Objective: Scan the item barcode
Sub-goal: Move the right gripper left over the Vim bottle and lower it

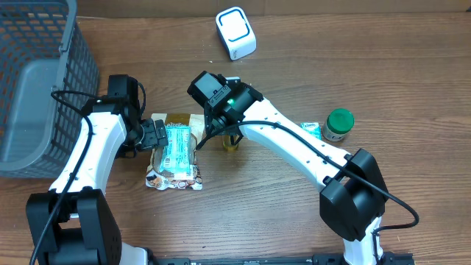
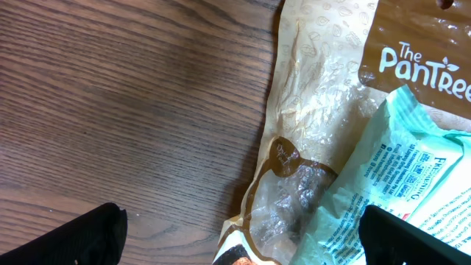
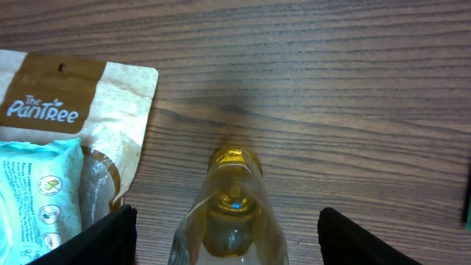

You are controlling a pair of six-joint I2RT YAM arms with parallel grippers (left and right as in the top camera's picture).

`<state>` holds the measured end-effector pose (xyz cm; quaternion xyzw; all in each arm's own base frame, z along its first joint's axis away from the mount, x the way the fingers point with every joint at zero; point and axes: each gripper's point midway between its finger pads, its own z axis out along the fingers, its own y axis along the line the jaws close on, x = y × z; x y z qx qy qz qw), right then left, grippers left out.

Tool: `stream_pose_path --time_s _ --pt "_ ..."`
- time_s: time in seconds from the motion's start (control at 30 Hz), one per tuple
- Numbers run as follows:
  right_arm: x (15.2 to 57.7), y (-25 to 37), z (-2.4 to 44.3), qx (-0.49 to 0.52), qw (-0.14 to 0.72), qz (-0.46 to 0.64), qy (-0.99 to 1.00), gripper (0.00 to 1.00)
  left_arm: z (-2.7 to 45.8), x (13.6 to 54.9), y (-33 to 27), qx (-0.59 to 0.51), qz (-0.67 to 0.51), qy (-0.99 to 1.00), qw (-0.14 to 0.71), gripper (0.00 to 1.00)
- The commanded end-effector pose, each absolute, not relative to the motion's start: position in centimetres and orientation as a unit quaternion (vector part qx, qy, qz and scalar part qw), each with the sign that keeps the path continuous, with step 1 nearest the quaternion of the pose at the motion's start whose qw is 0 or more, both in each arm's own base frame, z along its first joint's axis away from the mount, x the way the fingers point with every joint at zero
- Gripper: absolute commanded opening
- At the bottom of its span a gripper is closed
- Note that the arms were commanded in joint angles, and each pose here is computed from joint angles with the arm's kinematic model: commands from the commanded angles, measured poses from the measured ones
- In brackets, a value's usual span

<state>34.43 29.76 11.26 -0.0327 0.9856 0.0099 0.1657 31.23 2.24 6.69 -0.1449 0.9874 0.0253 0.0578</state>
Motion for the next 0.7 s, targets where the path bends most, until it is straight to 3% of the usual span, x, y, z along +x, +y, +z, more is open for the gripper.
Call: stream_pose_path --time_s 0.0,0.13,0.47,0.67 --pt "34.49 29.61 10.78 -0.032 0.163 0.006 0.986 0.75 6.96 31.64 1.99 -0.137 0.021 0.988 0.062 1.00" --pt "34.30 29.42 10.72 -0.033 0.158 0.002 0.987 0.73 6.96 31.64 1.99 -0.137 0.021 0.988 0.062 0.99" --pt "34.27 29.38 10.71 -0.033 0.158 0.001 0.987 0.59 6.96 31.64 1.99 -0.137 0.021 0.988 0.062 0.99" --pt "34.24 29.36 10.70 -0.035 0.157 0.000 0.987 0.59 6.96 31.64 1.99 -0.137 0.021 0.988 0.062 0.99"
